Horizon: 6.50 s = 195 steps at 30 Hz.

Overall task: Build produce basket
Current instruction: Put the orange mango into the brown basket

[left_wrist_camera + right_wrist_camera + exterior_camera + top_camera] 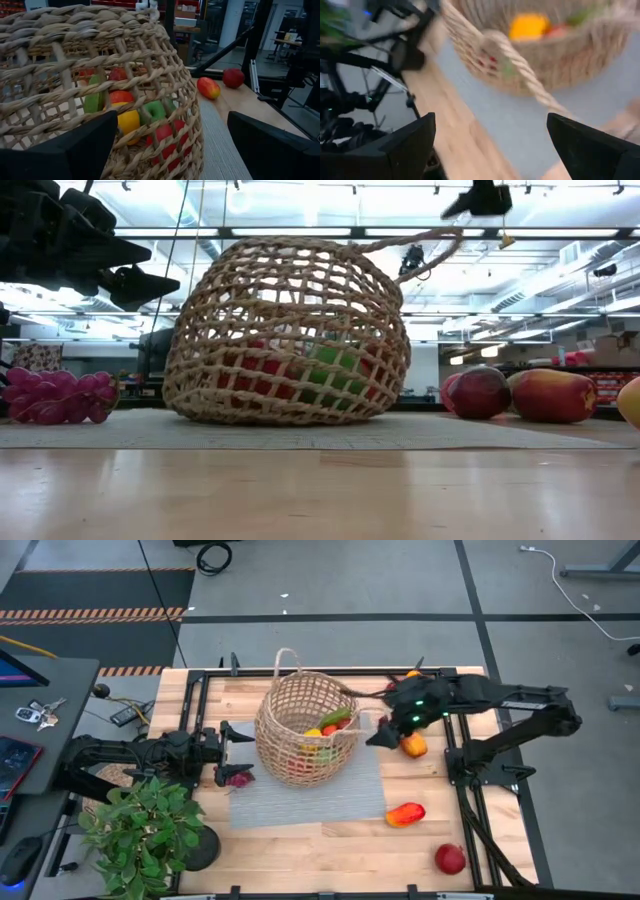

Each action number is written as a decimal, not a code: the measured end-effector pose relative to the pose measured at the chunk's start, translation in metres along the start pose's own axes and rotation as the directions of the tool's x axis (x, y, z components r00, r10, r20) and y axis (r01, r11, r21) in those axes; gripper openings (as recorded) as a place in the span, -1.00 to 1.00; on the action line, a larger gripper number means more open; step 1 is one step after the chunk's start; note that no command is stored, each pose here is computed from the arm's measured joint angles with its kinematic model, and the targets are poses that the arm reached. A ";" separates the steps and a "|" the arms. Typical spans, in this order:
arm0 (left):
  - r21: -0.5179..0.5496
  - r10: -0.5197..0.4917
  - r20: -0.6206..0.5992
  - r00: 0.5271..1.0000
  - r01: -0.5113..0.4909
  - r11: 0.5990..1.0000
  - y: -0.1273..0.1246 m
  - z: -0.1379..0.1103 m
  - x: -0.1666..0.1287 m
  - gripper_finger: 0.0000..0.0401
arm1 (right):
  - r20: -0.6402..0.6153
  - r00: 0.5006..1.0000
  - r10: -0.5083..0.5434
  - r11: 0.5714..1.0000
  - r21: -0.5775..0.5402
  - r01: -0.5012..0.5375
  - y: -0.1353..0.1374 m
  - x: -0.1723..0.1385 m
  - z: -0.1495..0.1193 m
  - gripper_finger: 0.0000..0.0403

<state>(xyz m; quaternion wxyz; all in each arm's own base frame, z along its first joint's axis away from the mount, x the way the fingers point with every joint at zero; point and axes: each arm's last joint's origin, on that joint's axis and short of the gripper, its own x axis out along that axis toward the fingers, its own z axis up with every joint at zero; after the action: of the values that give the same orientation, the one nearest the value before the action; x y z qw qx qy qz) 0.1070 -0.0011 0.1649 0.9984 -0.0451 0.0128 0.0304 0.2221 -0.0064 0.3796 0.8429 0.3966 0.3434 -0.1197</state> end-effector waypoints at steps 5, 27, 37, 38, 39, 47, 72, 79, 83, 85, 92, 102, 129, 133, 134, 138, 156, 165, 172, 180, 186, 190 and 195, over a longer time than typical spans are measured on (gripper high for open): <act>0.000 0.000 0.000 1.000 0.000 1.000 0.000 0.000 0.000 0.93 | 0.052 0.995 0.091 0.995 -0.050 -0.088 0.004 -0.031 -0.010 0.91; 0.000 0.000 0.000 1.000 0.000 1.000 0.000 0.000 0.000 0.93 | 0.118 0.960 -0.253 0.877 -0.392 0.279 0.012 0.011 -0.054 0.91; 0.000 0.000 0.000 1.000 0.000 1.000 0.000 0.000 0.000 0.93 | -0.004 0.899 -0.437 0.826 -0.396 0.400 -0.003 -0.007 -0.083 0.91; 0.000 0.000 0.000 1.000 0.000 1.000 0.000 0.000 0.000 0.93 | 0.009 0.880 -0.475 0.811 -0.384 0.441 -0.005 -0.008 -0.085 0.91; 0.000 0.000 0.000 1.000 0.000 1.000 0.000 0.000 0.000 0.93 | 0.019 0.870 -0.494 0.808 -0.361 0.466 -0.006 -0.008 -0.086 0.91; 0.000 0.000 0.000 1.000 0.000 1.000 0.000 0.000 0.000 0.93 | 0.062 0.929 -0.365 0.876 -0.315 0.365 0.007 0.004 -0.076 0.91; 0.000 0.000 0.000 1.000 0.000 1.000 0.000 0.000 0.000 0.93 | -0.172 0.891 -0.419 0.825 -0.482 0.295 0.027 0.085 -0.098 0.91; 0.000 0.000 0.000 1.000 0.000 1.000 0.000 0.000 0.000 0.93 | -0.407 0.787 -0.463 0.832 -0.505 0.229 0.022 0.115 -0.114 0.90; 0.000 0.000 0.000 1.000 0.000 1.000 0.000 0.000 0.000 0.93 | -0.526 0.717 -0.457 0.829 -0.544 0.129 0.021 0.121 -0.123 0.85; 0.000 0.000 0.000 1.000 0.000 1.000 0.000 0.000 0.000 0.93 | -0.567 0.689 -0.451 0.813 -0.579 0.056 0.022 0.124 -0.129 0.83; 0.000 0.000 0.000 1.000 0.000 1.000 0.000 0.000 0.000 0.93 | -0.581 0.615 -0.534 0.709 -0.703 -0.049 0.022 0.141 -0.154 0.81; 0.000 0.000 0.000 1.000 0.000 1.000 0.000 0.000 0.000 0.93 | -0.525 0.564 -0.637 0.604 -0.795 -0.058 0.023 0.148 -0.182 0.81; 0.000 0.000 0.000 1.000 0.000 1.000 0.000 0.000 0.000 0.93 | -0.466 0.568 -0.678 0.588 -0.808 0.039 -0.022 0.166 -0.220 0.93; -0.001 0.000 0.000 1.000 0.000 1.000 0.000 0.000 0.000 0.93 | -0.463 0.568 -0.680 0.571 -0.821 0.015 -0.024 0.166 -0.221 0.82; -0.001 0.000 0.000 1.000 0.000 1.000 0.000 0.000 0.000 0.93 | -0.462 0.569 -0.680 0.564 -0.826 0.003 -0.024 0.166 -0.221 0.78; -0.001 0.000 0.000 1.000 0.000 1.000 0.000 0.000 0.000 0.93 | -0.447 0.575 -0.685 0.536 -0.844 -0.018 -0.024 0.166 -0.220 0.59; 0.000 0.000 0.000 1.000 0.000 1.000 0.000 0.000 0.000 0.93 | -0.199 0.838 -0.509 0.554 -0.820 0.142 0.033 0.148 -0.158 0.43; 0.000 0.000 0.000 1.000 0.000 1.000 0.000 0.000 0.000 0.93 | 0.190 0.941 -0.281 0.583 -0.745 0.325 0.081 0.108 -0.082 0.44; 0.000 0.000 0.000 1.000 0.000 1.000 0.000 0.000 0.000 0.93 | 0.480 0.834 -0.273 0.581 -0.609 0.540 0.097 0.073 -0.018 0.44; 0.000 0.000 0.000 1.000 0.000 1.000 0.000 0.000 0.000 0.93 | 0.555 0.773 -0.308 0.621 -0.498 0.605 0.086 0.064 0.023 0.46; 0.000 0.000 0.000 1.000 0.000 1.000 0.000 0.000 0.000 0.93 | 0.610 0.741 -0.279 0.690 -0.410 0.597 0.081 0.063 0.045 0.46; 0.000 0.000 0.000 1.000 0.000 1.000 0.000 0.000 0.000 0.93 | 0.654 0.736 -0.177 0.775 -0.368 0.513 0.087 0.060 0.059 0.46; -0.001 0.000 0.000 1.000 0.000 1.000 0.000 0.000 0.000 0.93 | 0.707 0.697 -0.120 0.870 -0.263 0.417 0.089 0.053 0.071 0.46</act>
<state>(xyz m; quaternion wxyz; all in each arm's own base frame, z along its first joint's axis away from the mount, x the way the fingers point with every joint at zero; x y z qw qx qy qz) 0.1070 -0.0011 0.1648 0.9984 -0.0454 0.0128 0.0304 0.3376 0.0019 0.4279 0.9440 0.0878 0.0891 -0.3052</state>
